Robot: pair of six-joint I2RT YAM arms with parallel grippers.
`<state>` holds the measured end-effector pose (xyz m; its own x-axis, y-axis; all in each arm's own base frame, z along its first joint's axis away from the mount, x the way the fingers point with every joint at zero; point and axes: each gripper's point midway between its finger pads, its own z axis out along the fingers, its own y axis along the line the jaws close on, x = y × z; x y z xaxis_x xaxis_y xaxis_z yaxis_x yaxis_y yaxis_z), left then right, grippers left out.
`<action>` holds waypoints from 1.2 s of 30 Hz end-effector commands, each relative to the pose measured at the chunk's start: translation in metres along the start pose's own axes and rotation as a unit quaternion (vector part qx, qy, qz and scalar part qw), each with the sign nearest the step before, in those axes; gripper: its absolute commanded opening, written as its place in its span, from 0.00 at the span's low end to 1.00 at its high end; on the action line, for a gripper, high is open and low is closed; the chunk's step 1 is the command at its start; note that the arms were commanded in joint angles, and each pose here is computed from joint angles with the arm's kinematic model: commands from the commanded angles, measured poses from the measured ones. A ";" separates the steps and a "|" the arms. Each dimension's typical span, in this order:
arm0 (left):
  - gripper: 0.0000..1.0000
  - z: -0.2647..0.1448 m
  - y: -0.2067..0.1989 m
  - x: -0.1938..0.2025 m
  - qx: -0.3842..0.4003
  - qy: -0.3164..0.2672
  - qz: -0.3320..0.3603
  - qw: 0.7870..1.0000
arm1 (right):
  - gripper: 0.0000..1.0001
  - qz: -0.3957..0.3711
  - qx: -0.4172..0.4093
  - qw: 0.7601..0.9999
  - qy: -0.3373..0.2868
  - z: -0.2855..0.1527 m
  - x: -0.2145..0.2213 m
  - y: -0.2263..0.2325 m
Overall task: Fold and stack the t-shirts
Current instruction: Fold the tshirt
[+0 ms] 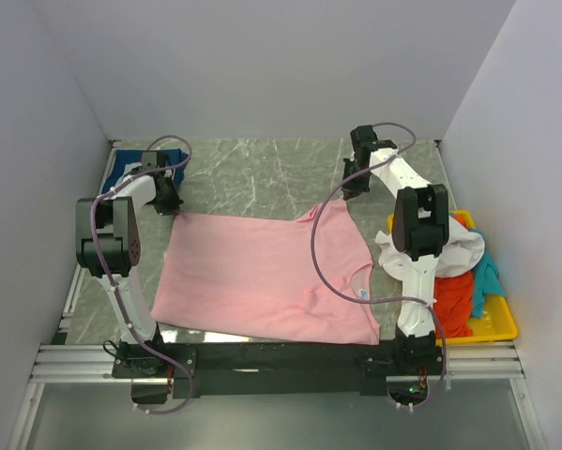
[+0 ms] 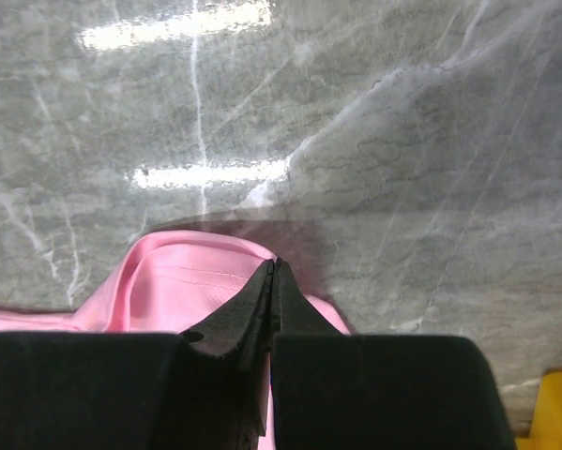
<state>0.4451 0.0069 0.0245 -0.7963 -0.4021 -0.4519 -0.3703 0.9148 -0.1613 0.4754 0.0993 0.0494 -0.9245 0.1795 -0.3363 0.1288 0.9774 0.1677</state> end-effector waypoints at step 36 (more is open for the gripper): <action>0.00 -0.039 -0.068 -0.072 0.152 -0.078 0.041 0.984 | 0.00 0.054 -0.070 0.991 -0.096 -0.134 -0.025 0.005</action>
<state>0.5106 -0.0341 0.0654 -0.7717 -0.3789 -0.5107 -0.1826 0.9013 -0.3928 0.4674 0.0810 0.1384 -0.8654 0.2993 -0.4018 0.1944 0.9397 0.2812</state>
